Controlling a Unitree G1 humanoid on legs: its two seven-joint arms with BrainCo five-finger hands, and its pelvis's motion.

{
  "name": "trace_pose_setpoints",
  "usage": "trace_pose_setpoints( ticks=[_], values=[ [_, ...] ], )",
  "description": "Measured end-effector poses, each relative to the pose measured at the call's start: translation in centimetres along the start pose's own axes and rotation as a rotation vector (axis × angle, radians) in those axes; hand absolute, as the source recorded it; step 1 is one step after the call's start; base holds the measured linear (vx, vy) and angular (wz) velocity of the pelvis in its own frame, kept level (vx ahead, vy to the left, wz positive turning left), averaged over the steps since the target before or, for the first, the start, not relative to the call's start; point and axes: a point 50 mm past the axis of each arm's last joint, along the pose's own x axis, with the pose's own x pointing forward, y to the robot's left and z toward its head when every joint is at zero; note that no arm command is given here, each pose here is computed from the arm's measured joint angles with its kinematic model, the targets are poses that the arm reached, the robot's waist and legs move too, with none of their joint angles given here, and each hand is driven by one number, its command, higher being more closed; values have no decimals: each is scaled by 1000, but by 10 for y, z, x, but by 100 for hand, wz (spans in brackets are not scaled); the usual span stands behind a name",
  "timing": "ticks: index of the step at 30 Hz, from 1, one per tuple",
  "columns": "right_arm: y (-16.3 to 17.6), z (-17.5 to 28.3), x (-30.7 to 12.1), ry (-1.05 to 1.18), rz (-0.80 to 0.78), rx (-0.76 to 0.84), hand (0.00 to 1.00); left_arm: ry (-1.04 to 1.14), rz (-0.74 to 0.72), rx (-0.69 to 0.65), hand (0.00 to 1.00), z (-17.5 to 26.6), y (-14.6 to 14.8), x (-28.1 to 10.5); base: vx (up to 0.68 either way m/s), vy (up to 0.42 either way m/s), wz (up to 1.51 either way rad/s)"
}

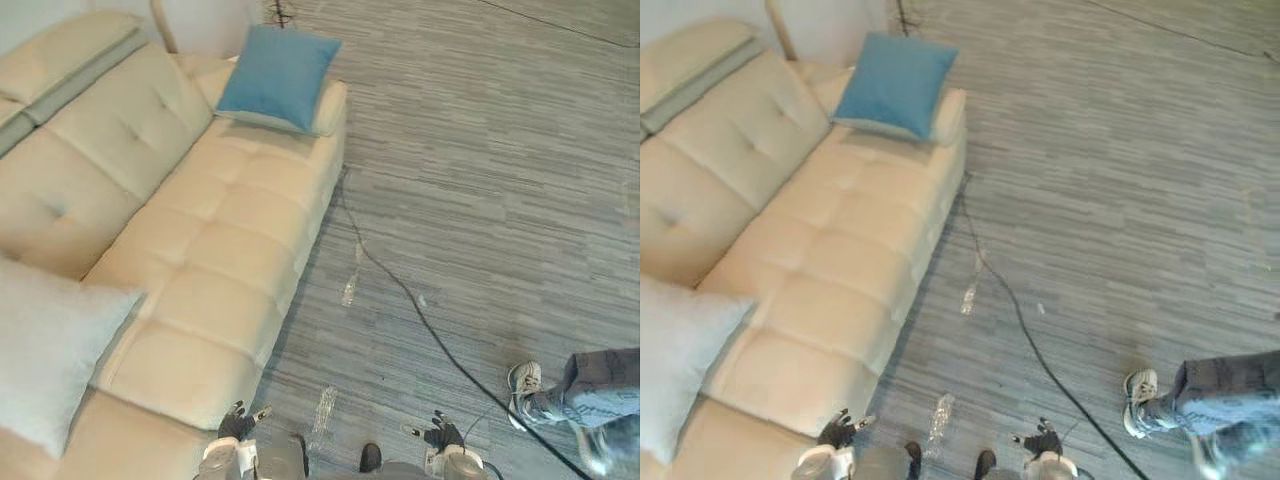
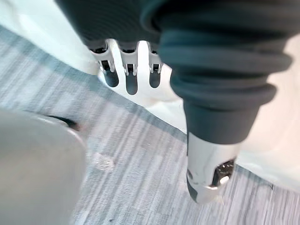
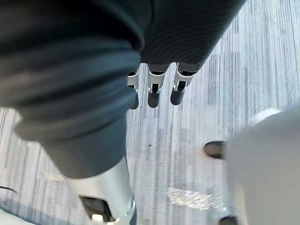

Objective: Pick up cushions and gather them together orderly.

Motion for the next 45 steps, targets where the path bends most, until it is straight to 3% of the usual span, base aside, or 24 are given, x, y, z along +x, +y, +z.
trace_pose_setpoints(
  ticks=[9, 15, 25, 31, 36, 44, 45],
  values=[
    [3, 12, 3, -35, 13, -24, 0, -14, -9, 73, 0, 9, 1, 3, 406, -100, -12],
    [-13, 5, 2, -14, -27, -35, 0, 13, -63, 37, 0, -1, -22, 0, 445, -182, 5],
    [-4, 15, 4, -42, -32, 15, 0, -64, -58, 64, 0, 16, -18, 2, 303, 22, 17],
    [19, 19, 4, -51, 32, 6, 0, -78, -29, 37, 0, 25, -9, 5, 446, 171, -27],
    [18, 10, 2, -26, 44, -1, 0, -44, 16, 83, 0, 15, 12, 3, 477, 11, 27],
    [12, 0, -1, -3, 26, 5, 0, -35, 9, 101, 0, 12, 6, 3, 406, -214, 33],
    [4, 8, 3, -18, 6, 0, 0, -31, -10, 90, 0, 13, -5, 4, 391, -318, 49]
  ],
)
